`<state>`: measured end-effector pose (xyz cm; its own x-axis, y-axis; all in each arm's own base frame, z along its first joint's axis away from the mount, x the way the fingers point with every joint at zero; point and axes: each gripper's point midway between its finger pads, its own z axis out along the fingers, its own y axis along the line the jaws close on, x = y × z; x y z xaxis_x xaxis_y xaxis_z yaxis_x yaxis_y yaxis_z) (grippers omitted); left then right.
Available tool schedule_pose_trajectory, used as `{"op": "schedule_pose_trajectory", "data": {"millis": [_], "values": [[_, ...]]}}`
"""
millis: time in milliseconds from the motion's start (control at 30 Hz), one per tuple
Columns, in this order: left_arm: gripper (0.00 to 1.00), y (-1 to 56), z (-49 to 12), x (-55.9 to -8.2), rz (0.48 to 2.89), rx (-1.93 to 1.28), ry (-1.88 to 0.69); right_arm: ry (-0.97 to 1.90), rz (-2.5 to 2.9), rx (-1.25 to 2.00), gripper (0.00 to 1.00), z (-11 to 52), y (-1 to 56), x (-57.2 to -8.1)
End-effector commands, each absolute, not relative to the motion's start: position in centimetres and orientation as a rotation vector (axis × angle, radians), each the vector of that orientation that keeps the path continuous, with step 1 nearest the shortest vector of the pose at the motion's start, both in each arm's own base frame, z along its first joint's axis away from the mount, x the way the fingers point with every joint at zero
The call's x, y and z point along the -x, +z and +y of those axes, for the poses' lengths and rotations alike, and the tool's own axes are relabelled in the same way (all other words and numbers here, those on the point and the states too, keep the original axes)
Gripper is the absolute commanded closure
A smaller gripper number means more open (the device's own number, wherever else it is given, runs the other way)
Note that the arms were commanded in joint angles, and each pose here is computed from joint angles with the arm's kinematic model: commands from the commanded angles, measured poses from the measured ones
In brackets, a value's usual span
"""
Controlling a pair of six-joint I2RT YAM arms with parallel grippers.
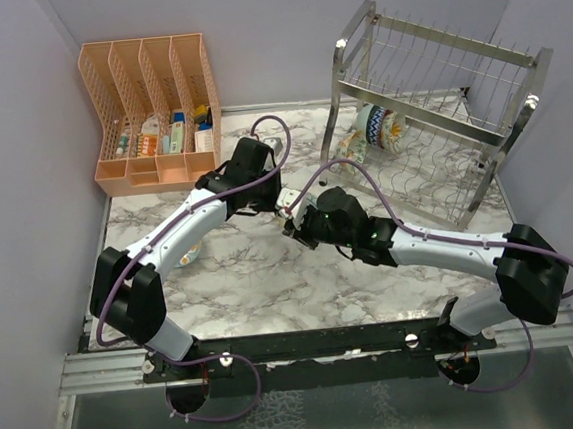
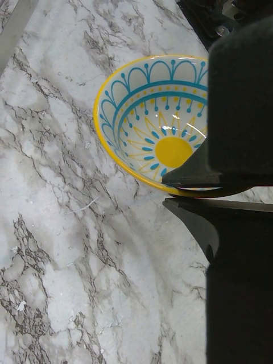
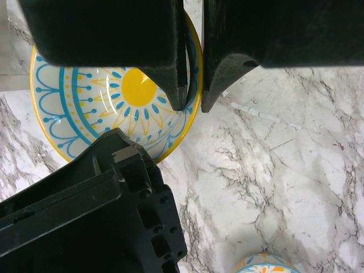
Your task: Load the bowls into the dish rack
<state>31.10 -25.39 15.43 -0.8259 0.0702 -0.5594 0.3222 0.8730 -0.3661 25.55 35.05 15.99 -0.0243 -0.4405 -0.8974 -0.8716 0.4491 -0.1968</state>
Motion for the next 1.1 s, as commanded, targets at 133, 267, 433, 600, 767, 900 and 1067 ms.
{"op": "schedule_pose_trajectory", "data": {"millis": [133, 267, 433, 600, 767, 900, 1067], "values": [[0.96, 15.9, -25.3, -30.7, 2.462, -0.305, -0.64, 0.446, 1.721, 0.988, 0.99, 33.0, 15.7, -27.7], [0.76, 16.1, -25.7, -30.7, 2.418, -0.288, -0.689, 0.461, 1.734, 0.994, 0.99, 33.1, 15.0, -27.4], [0.61, 16.4, -26.4, -30.6, 2.403, -0.295, -0.742, 0.466, 1.723, 0.978, 0.99, 33.0, 15.0, -27.4], [0.48, 16.2, -26.6, -30.6, 2.403, -0.283, -0.754, 0.469, 1.735, 0.979, 0.99, 33.1, 14.4, -27.5], [0.21, 16.8, -25.5, -31.2, 2.376, -0.247, -0.679, 0.467, 1.741, 0.922, 0.99, 32.6, 15.0, -27.6], [0.01, 17.9, -22.8, -32.2, 2.352, -0.205, -0.5, 0.5, 1.765, 0.87, 0.99, 32.5, 15.6, -27.2], [0.01, 20.1, -18.3, -33.5, 2.299, -0.089, -0.331, 0.555, 1.802, 0.801, 0.99, 32.0, 15.7, -26.5]]}}
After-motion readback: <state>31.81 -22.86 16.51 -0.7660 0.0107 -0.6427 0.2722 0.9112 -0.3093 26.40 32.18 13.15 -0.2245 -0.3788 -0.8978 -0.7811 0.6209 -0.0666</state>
